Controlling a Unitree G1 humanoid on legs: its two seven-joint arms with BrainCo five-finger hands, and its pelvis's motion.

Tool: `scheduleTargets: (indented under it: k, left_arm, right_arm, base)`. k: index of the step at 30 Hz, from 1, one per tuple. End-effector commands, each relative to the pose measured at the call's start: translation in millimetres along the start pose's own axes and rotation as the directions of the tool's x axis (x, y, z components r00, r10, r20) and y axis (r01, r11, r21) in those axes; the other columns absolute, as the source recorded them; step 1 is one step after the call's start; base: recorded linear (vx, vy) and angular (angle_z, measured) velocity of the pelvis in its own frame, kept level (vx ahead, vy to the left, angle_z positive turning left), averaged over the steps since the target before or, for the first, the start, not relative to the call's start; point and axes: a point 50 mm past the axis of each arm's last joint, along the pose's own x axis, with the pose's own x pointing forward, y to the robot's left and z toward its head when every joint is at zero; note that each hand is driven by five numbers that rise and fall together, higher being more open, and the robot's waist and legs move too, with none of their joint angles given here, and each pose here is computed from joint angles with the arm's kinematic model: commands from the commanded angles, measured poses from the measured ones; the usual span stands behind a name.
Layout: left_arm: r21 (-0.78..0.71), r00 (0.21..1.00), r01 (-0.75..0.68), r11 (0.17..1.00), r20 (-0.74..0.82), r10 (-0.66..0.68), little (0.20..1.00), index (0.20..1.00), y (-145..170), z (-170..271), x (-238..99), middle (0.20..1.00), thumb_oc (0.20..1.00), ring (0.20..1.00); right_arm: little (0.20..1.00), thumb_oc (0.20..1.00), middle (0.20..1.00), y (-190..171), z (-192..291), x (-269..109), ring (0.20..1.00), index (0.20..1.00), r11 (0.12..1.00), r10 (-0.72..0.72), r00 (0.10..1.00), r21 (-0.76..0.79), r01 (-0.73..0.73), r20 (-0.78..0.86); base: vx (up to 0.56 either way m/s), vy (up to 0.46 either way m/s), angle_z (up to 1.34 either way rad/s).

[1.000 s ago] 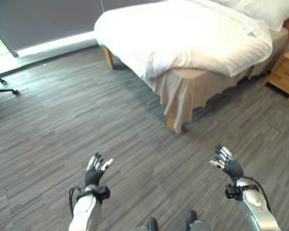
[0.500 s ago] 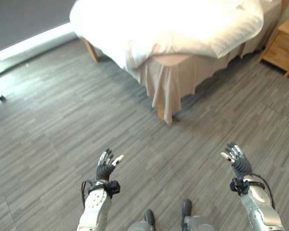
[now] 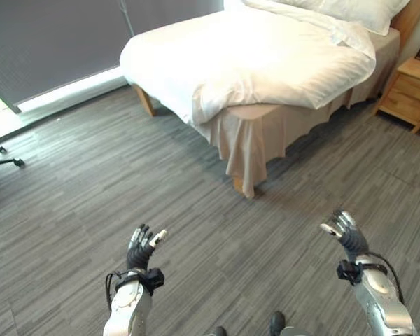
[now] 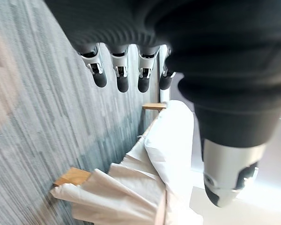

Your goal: Making the bed.

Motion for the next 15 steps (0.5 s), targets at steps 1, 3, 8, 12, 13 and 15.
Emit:
scheduleTargets:
  k: [1,3,8,12,13,15]
  left_arm:
    - [0.067,0.995,-0.002,0.998,0.098,-0.004,1.0,1.0,5,22,7,1.0,1.0,1.0]
    - [-0.081,0.997,0.032,0.996,0.073,-0.026,1.0,1.0,-9,15,6,1.0,1.0,1.0]
    - [-0.112,0.99,0.051,0.992,0.139,-0.035,1.0,1.0,-16,28,8,1.0,1.0,1.0]
    - [-0.126,0.981,0.049,0.991,0.193,-0.023,1.0,1.0,-22,43,15,1.0,1.0,1.0]
    - [-0.157,0.98,0.054,0.986,0.197,-0.022,1.0,1.0,-24,43,15,1.0,1.0,1.0]
    - [-0.168,0.981,0.06,0.984,0.191,-0.027,1.0,1.0,-26,40,14,1.0,1.0,1.0]
  right_arm:
    - [1.0,1.0,1.0,10,18,9,1.0,1.0,1.0,0.026,0.994,-0.016,-0.025,0.104]
    - [1.0,1.0,1.0,20,4,6,1.0,1.0,0.999,0.039,0.998,-0.017,-0.038,0.053]
    - [1.0,1.0,1.0,23,4,8,1.0,1.0,0.999,0.042,0.998,0.025,-0.043,0.05]
    - [1.0,1.0,1.0,28,15,12,1.0,1.0,0.998,0.069,0.994,-0.011,-0.068,0.087]
    - [1.0,1.0,1.0,26,16,10,1.0,1.0,0.997,0.072,0.993,-0.026,-0.07,0.092]
    - [1.0,1.0,1.0,24,12,10,1.0,1.0,0.997,0.074,0.994,-0.04,-0.071,0.077]
  base:
    - [0.0,0.206,-0.05]
    - [0.1,0.255,0.06]
    - [0.33,-0.069,-0.2]
    - [0.4,-0.159,0.4]
    - [0.52,-0.263,0.24]
    - [0.2,-0.116,0.33]
